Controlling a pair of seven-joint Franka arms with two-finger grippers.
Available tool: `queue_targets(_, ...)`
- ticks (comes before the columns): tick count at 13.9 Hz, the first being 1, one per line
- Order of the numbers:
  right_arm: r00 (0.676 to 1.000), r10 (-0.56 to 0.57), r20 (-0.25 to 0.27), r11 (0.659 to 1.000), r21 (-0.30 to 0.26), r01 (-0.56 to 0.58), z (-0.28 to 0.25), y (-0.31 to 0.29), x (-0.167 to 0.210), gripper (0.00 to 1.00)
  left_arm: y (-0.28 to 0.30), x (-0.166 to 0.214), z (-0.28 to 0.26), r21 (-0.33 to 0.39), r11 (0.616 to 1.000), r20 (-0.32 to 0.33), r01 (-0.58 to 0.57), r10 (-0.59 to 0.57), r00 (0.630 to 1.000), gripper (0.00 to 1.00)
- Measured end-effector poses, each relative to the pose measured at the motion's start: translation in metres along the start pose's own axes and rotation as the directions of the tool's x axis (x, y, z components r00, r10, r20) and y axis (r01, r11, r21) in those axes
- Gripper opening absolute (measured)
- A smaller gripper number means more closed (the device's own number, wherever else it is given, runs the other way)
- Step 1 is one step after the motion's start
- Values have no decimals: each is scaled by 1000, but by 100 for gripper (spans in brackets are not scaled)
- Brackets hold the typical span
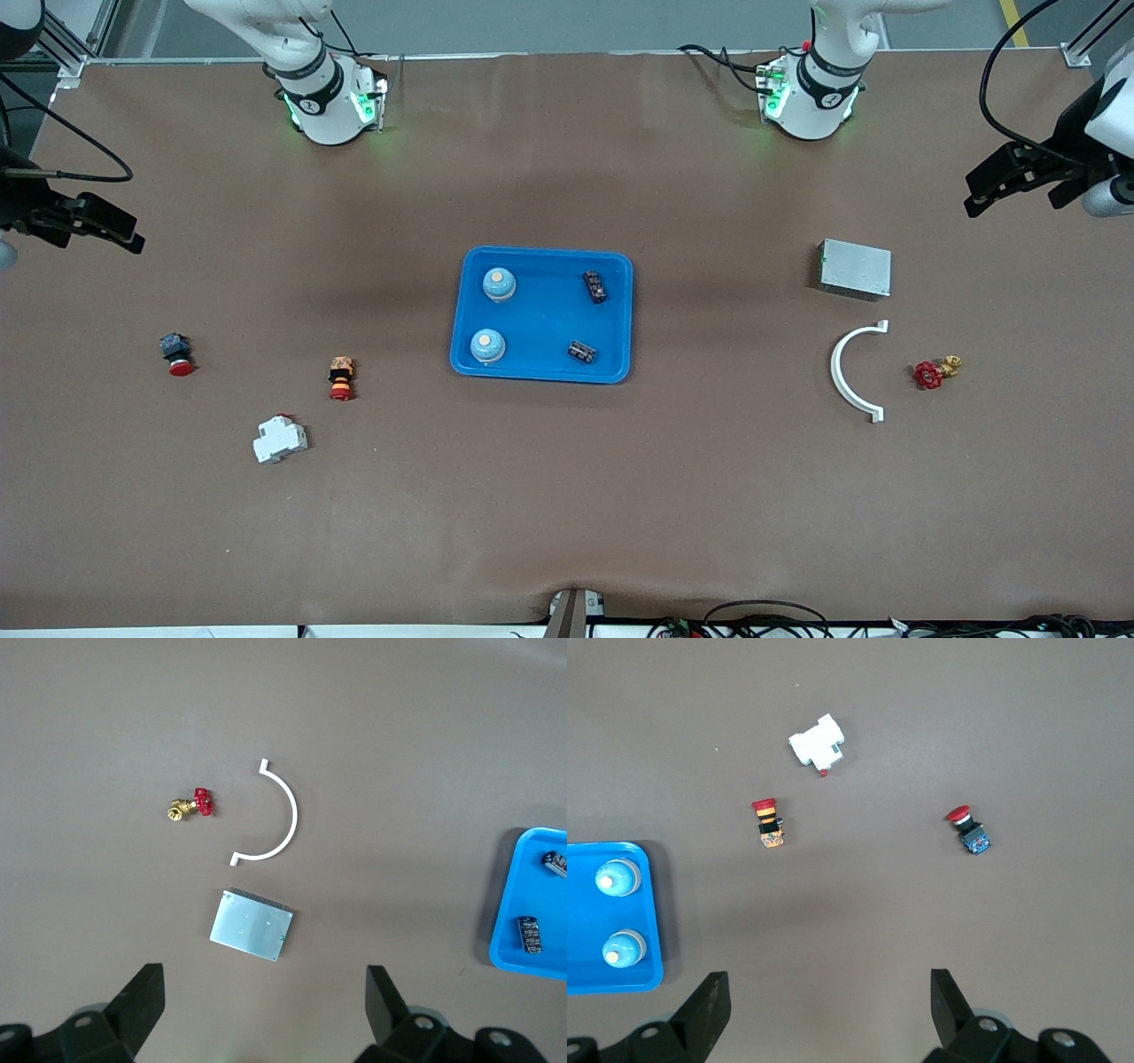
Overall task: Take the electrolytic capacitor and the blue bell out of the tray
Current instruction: 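Reach the left gripper to a black capacitor while the right gripper approaches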
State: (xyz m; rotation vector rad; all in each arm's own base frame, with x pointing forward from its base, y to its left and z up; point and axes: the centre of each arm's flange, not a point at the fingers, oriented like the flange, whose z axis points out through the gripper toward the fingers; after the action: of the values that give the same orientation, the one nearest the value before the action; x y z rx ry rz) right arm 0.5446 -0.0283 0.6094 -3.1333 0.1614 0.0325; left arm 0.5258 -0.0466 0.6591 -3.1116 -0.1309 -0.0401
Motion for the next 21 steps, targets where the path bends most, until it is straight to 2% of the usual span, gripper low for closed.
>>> queue_targets(5,1000,0,-1,1000,0,0,0,0,0,100,3,2,4,1,1000,10,-5,5,1000,100)
queue_targets(10,1000,-1,-1,1000,0,1,-1,0,0,100,51,13,43,-2,997,81,-72,72,994,100)
queue_targets(15,1000,-13,11,1000,3,13,0,-8,-2,100,161,17,120,36,996,162,87,-92,983,100)
queue_targets(18,999,-14,28,1000,13,14,1,-40,-7,100,209,21,165,47,985,167,169,-175,970,100)
queue_targets(21,997,60,42,998,27,-62,2,-99,-18,100,249,19,203,36,963,146,267,-269,952,100)
